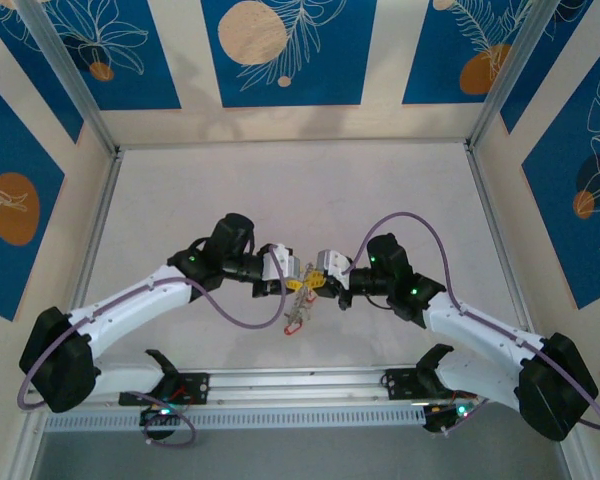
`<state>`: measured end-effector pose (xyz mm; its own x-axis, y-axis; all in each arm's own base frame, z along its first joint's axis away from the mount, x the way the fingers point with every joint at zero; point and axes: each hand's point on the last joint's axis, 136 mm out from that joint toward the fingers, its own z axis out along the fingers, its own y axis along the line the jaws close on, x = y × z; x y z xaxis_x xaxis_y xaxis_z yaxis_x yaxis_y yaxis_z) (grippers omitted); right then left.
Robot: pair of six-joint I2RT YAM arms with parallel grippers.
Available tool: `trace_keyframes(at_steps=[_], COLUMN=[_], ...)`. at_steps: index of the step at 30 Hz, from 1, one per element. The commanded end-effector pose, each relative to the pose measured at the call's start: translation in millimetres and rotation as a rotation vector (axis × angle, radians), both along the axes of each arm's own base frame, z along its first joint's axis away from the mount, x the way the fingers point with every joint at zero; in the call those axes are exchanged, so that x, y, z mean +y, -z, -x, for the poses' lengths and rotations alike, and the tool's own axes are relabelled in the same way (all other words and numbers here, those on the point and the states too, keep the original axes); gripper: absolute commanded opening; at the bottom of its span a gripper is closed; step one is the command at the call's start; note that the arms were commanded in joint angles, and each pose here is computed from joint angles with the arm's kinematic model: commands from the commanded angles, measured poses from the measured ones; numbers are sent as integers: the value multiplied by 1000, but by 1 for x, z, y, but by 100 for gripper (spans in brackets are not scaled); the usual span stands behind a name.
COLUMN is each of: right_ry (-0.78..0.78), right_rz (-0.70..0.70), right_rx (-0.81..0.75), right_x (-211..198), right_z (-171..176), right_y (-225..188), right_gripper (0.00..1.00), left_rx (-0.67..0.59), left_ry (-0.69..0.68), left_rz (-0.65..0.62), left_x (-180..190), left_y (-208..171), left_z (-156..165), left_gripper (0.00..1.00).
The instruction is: Put the keys on the keyring
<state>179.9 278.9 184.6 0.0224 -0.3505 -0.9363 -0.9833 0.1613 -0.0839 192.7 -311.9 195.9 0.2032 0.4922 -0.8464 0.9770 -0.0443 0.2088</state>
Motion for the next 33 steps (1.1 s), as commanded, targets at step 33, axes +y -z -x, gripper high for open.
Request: trace_keyframes(at_steps=[33], right_ry=[8], right_rz=[-129], right_rx=[-101], right_x=[-8], right_z=[1], right_y=[-20], right_gripper=[12], left_rx=[-22], left_ry=[86], left_rz=[159], left_x=[-3], left_y=[-33], left_z=[17], left_gripper=[0])
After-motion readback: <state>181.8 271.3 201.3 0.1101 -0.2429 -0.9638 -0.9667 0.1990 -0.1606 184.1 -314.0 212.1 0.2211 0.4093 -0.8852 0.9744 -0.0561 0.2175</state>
